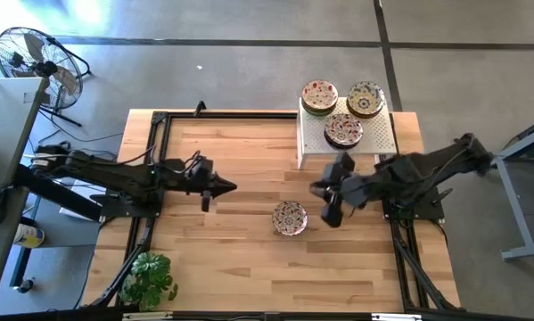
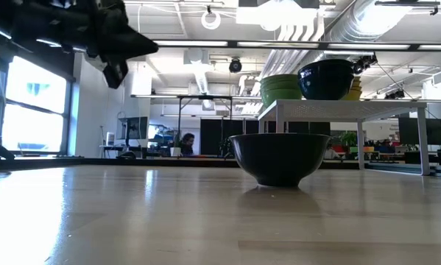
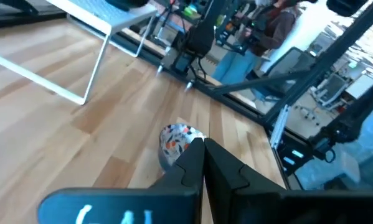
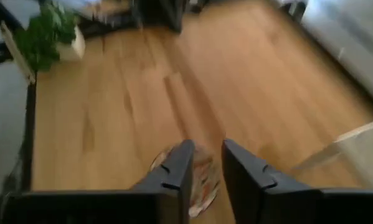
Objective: Pick & Place Mini bowls
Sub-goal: Stack the black patterned bowl on top of the black patterned bowl on the shelf
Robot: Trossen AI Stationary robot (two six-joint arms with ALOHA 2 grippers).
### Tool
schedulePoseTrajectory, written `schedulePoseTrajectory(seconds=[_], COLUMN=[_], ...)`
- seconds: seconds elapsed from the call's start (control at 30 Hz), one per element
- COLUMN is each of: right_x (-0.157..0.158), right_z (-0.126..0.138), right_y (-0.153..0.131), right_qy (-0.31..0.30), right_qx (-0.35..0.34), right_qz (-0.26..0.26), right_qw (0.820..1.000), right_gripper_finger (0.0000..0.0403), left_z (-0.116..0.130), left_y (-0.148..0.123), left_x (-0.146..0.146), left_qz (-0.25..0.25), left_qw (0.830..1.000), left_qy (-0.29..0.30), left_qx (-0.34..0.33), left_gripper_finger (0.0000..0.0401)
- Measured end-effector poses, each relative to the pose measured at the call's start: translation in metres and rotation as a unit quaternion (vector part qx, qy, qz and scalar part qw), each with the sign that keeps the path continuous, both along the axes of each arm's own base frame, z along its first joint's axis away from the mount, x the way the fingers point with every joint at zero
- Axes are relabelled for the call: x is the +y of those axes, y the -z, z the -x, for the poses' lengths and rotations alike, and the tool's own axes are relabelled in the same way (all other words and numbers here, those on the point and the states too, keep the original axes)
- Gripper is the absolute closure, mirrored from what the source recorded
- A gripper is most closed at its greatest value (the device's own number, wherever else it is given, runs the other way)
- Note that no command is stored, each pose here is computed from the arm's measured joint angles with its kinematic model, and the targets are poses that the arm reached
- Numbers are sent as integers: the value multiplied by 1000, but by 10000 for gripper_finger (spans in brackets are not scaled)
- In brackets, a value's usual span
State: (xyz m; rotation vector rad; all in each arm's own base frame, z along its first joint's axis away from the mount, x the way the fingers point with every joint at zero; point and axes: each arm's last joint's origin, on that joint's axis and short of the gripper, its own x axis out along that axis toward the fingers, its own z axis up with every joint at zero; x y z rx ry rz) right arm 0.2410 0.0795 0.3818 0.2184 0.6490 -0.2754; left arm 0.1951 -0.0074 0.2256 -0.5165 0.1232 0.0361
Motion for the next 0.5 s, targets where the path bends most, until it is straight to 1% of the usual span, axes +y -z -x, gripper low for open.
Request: schedulePoseTrajectory(seconds=[0.1, 0.17, 0.23, 0.33, 0.5], right_x=[14, 23, 33, 48, 65], right_z=[-12, -19, -26, -35, -49], right_y=[5, 11, 21, 40, 70], right_qy=[15, 37, 42, 36, 29], right_qx=[36, 52, 74, 115, 178], right_qz=[-50, -93, -121, -126, -102], right_qw=[998, 994, 989, 985, 978], right_gripper_finger=[297, 274, 252, 222, 180], left_z=[10, 16, 21, 26, 29], left_y=[6, 9, 12, 13, 19], left_x=[2, 3, 3, 3, 3], left_qz=[3, 3, 3, 3, -2], left_qw=[1000, 1000, 1000, 1000, 1000], left_qy=[0, -4, -5, -6, -4], left_qx=[-3, -8, -5, -4, 23], left_gripper_finger=[397, 397, 397, 397, 397])
